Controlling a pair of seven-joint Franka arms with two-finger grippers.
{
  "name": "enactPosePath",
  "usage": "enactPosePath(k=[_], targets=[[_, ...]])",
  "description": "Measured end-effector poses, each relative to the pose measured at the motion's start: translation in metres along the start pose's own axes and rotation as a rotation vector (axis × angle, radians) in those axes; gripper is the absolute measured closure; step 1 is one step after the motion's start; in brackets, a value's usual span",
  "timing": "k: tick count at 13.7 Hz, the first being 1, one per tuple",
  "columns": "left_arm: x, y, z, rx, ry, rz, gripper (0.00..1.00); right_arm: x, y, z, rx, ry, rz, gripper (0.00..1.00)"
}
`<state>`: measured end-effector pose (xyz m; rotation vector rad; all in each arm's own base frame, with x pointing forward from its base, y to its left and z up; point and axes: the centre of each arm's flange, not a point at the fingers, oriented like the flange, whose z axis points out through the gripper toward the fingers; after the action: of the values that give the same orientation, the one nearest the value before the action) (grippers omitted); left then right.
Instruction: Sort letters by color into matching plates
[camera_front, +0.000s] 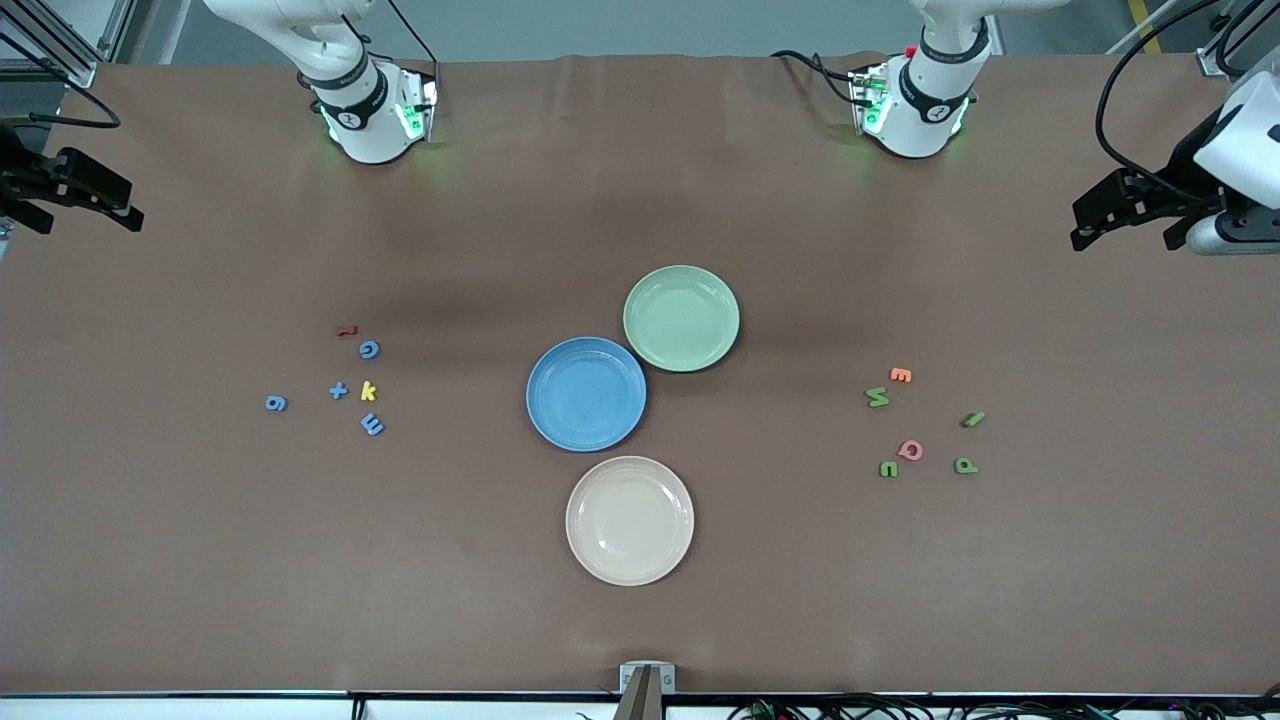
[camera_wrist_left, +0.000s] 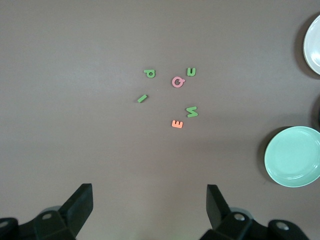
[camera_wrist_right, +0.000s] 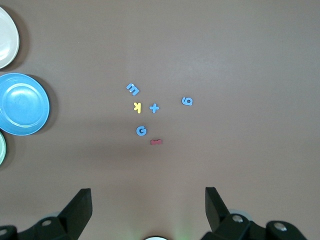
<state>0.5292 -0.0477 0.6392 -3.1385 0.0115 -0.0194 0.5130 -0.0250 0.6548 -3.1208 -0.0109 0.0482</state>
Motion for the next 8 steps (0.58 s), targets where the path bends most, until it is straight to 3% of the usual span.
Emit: enactPosePath(k=[8], targets=[[0.012,-0.002,0.021,-0.001,-0.038,-0.003,0.0,0.0,0.0,-0.001,-0.002,0.003,0.0,0.0]])
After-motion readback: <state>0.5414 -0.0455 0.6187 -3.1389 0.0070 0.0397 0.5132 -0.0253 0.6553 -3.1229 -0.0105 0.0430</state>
